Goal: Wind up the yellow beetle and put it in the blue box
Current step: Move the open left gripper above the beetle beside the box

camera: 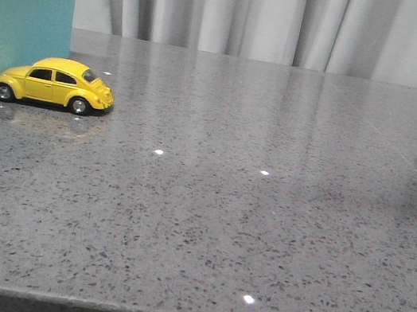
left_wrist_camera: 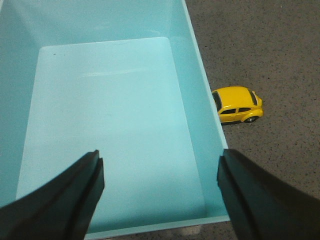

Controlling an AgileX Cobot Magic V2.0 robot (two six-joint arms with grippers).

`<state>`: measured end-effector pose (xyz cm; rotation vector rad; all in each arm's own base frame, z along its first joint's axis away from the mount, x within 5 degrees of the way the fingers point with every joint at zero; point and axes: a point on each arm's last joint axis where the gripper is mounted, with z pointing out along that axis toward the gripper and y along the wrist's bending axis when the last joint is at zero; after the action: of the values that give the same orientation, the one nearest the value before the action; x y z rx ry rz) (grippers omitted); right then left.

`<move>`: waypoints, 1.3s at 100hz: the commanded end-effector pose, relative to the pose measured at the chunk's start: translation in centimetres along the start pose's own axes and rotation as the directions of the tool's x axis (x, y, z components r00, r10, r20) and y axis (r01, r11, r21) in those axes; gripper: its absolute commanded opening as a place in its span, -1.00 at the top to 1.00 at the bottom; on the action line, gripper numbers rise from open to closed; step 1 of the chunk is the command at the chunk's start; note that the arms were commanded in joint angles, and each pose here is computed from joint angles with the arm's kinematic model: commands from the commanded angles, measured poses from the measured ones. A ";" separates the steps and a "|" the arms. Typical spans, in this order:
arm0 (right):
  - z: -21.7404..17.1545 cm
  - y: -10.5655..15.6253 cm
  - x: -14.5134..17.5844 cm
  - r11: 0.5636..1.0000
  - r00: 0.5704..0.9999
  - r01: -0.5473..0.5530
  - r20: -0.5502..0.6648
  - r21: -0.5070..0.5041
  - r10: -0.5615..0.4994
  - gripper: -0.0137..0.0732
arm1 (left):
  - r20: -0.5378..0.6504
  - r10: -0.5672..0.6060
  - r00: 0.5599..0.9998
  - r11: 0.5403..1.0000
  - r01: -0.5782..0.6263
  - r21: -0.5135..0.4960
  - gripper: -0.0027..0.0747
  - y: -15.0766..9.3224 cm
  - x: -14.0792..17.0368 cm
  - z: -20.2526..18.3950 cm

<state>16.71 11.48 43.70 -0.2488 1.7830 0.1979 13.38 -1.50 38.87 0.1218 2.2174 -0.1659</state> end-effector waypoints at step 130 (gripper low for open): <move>-6.7 -6.3 5.4 0.978 0.990 0.128 0.041 0.164 -0.137 -0.21 | 0.127 0.467 0.875 0.867 -0.482 0.127 -0.29 -1.9 -5.7 0.9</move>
<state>11.02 3.44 38.81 -0.2184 1.7898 -0.0129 16.23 -2.61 41.05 0.5654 2.1179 -0.0700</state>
